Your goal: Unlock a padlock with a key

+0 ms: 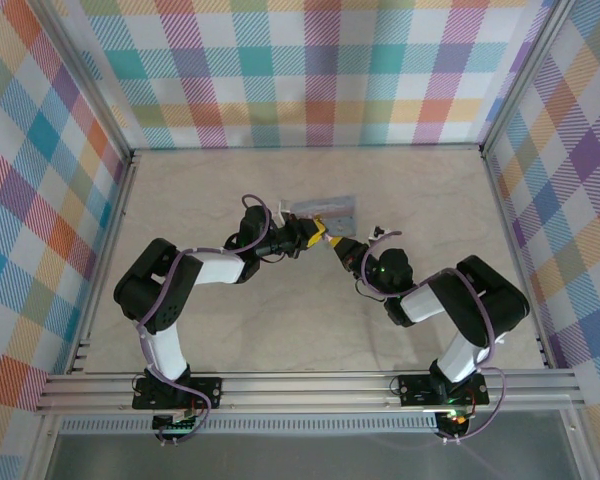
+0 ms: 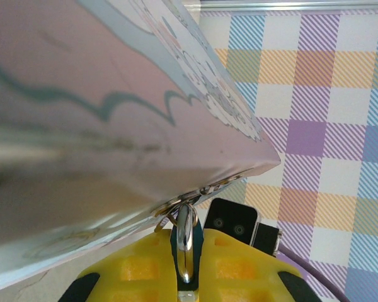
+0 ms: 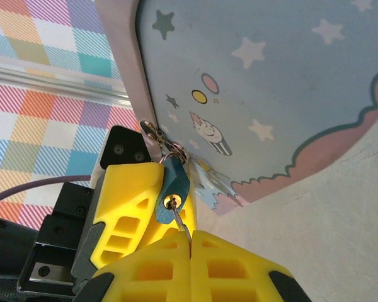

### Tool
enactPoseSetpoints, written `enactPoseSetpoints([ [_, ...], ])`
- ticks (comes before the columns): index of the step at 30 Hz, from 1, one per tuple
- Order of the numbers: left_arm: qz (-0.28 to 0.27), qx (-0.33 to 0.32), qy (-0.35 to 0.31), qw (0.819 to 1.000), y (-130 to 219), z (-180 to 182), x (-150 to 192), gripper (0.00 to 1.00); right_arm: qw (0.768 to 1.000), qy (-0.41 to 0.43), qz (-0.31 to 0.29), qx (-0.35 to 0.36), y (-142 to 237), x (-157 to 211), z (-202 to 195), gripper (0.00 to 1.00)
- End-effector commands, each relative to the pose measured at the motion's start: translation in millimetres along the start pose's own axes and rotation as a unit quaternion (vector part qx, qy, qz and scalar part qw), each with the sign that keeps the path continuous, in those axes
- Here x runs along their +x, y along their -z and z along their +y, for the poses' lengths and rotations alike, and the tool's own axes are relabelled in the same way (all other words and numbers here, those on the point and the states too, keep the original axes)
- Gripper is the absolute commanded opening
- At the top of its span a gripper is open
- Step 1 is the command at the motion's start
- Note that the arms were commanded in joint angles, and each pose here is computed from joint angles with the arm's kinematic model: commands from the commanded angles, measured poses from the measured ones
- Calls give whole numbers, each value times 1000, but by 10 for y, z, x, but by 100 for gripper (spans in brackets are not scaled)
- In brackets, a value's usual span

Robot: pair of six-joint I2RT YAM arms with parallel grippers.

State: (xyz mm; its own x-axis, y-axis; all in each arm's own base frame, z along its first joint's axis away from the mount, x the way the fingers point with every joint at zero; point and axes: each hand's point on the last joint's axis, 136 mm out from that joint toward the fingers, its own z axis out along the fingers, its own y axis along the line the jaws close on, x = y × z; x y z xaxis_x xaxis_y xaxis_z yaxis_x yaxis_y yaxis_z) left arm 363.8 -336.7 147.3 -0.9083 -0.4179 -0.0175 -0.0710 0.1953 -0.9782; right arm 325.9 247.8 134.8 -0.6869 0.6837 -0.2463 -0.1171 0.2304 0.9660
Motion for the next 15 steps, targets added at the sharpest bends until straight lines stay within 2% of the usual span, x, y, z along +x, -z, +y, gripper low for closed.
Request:
enactPoseSetpoints([
  [1,51,40,-11,998,-12,-195,239,0,998,-21,-12,-49,-74,-86,262,0],
  [15,57,48,-13,997,-11,-205,261,0,991,-123,2,-45,-140,-129,188,0],
])
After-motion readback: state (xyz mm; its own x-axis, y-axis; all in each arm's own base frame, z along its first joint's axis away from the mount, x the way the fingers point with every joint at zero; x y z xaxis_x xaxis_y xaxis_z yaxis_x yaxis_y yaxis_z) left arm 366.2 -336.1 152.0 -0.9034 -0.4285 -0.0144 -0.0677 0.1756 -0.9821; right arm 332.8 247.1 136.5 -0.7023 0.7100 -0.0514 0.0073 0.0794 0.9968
